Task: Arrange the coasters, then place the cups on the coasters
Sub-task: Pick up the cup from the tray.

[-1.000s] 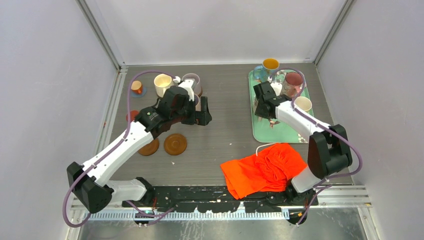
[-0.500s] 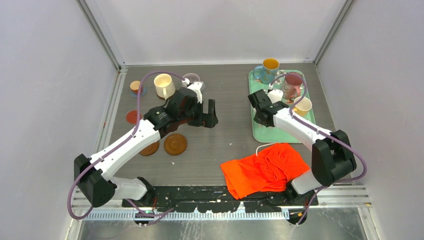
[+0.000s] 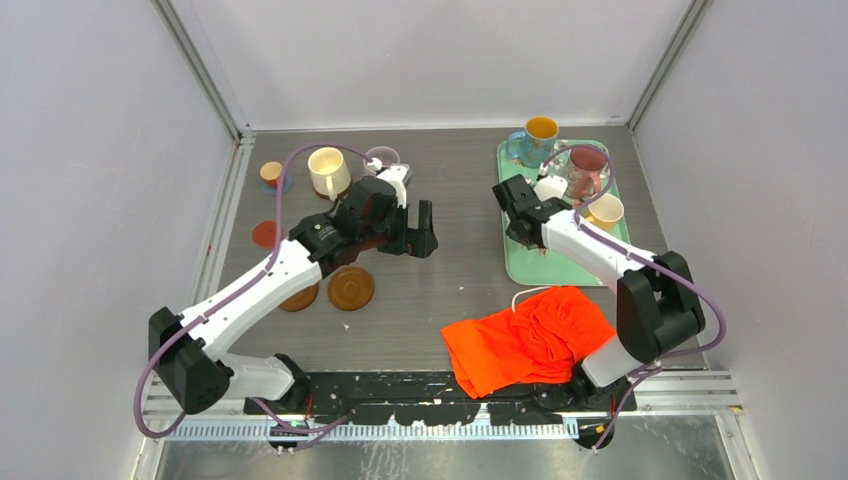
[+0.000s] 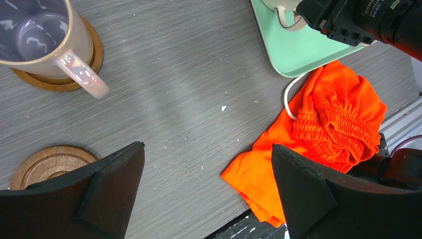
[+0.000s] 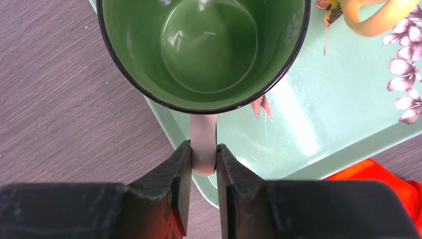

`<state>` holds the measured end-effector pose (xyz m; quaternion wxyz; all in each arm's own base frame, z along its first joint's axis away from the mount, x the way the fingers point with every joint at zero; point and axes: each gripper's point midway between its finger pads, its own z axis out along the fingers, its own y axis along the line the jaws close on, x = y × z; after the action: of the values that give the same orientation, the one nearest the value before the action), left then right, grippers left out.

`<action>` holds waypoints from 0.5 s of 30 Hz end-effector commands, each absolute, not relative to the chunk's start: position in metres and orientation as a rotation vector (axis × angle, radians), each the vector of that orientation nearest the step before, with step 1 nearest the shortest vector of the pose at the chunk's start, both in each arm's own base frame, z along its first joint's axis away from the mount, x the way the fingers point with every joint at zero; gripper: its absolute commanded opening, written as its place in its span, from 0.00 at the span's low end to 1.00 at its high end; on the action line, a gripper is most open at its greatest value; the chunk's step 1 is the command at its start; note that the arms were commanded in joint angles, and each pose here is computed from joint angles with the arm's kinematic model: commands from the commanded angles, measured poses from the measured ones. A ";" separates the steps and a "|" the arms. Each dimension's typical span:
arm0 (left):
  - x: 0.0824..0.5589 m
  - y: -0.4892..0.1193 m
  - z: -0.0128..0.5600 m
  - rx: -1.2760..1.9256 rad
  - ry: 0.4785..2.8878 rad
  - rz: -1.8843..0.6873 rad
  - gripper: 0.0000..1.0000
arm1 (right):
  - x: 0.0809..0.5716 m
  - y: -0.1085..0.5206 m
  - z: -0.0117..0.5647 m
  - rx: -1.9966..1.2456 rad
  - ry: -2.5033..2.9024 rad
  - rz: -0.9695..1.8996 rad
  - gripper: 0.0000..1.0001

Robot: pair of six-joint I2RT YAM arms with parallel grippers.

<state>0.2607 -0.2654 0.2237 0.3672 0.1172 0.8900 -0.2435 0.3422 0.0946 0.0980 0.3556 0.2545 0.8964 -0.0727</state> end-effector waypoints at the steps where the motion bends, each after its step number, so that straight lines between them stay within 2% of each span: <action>1: 0.266 -0.273 0.231 0.284 2.243 -0.651 1.00 | 0.366 0.102 0.130 0.710 2.206 -0.093 0.33; 8: 0.265 -0.285 0.219 0.301 2.262 -0.654 1.00 | 0.354 0.101 0.151 0.681 2.203 -0.051 0.60; 15: 0.268 -0.308 0.208 0.333 2.277 -0.627 1.00 | 0.333 0.072 0.204 0.670 2.089 -0.095 0.82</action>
<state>0.2583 -0.2892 0.1973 0.3454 0.1318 0.8988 -0.2355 0.3385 0.0928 0.1490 0.3977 0.2600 0.8794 -0.0304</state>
